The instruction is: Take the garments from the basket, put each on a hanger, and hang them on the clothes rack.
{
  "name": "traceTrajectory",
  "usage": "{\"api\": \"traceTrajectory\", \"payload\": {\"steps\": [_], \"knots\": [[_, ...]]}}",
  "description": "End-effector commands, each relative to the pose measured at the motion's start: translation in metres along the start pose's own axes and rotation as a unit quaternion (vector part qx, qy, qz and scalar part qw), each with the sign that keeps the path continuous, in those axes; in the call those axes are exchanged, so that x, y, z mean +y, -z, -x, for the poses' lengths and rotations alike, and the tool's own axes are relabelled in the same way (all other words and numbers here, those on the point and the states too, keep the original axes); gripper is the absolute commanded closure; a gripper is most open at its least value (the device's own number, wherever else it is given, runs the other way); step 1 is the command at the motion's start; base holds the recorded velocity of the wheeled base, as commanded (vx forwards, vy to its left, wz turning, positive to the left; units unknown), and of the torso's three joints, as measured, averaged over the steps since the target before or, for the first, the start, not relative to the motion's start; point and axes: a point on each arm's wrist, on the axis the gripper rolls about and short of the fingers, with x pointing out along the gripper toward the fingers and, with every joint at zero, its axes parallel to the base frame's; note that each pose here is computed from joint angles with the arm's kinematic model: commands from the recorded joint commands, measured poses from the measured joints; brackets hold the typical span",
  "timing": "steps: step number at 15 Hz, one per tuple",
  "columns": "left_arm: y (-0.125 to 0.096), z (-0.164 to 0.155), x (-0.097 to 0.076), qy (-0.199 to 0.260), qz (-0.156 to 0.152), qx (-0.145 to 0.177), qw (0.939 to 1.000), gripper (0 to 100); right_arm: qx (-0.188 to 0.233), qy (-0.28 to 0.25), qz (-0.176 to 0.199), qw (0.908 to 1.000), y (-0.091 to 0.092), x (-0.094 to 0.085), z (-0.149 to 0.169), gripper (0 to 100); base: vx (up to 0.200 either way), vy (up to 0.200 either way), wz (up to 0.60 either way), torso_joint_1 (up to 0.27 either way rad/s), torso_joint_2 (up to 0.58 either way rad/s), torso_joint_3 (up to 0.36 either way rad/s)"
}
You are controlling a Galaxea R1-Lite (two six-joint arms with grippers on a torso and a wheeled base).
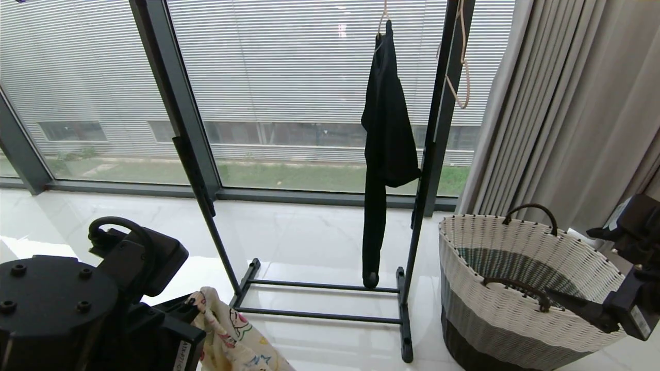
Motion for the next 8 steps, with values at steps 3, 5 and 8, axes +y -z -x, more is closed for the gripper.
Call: {"api": "traceTrajectory", "payload": {"steps": [3,5,8], "knots": [[0.005,0.005,0.005,-0.002,0.006,-0.005,1.0,100,0.001,0.004,0.006,1.0,0.002,-0.001,0.0,0,0.0,0.2,0.0,0.002,0.0,-0.002],[0.005,0.005,0.005,-0.002,0.006,-0.005,1.0,100,0.011,0.018,0.017,0.9996,0.004,-0.005,-0.001,0,0.0,0.2,0.0,-0.005,0.0,0.007],[0.005,0.005,0.005,-0.002,0.006,-0.005,1.0,100,0.02,0.033,0.02,0.9991,0.008,-0.01,0.0,0,0.0,0.2,0.0,0.002,0.0,0.005]]}}
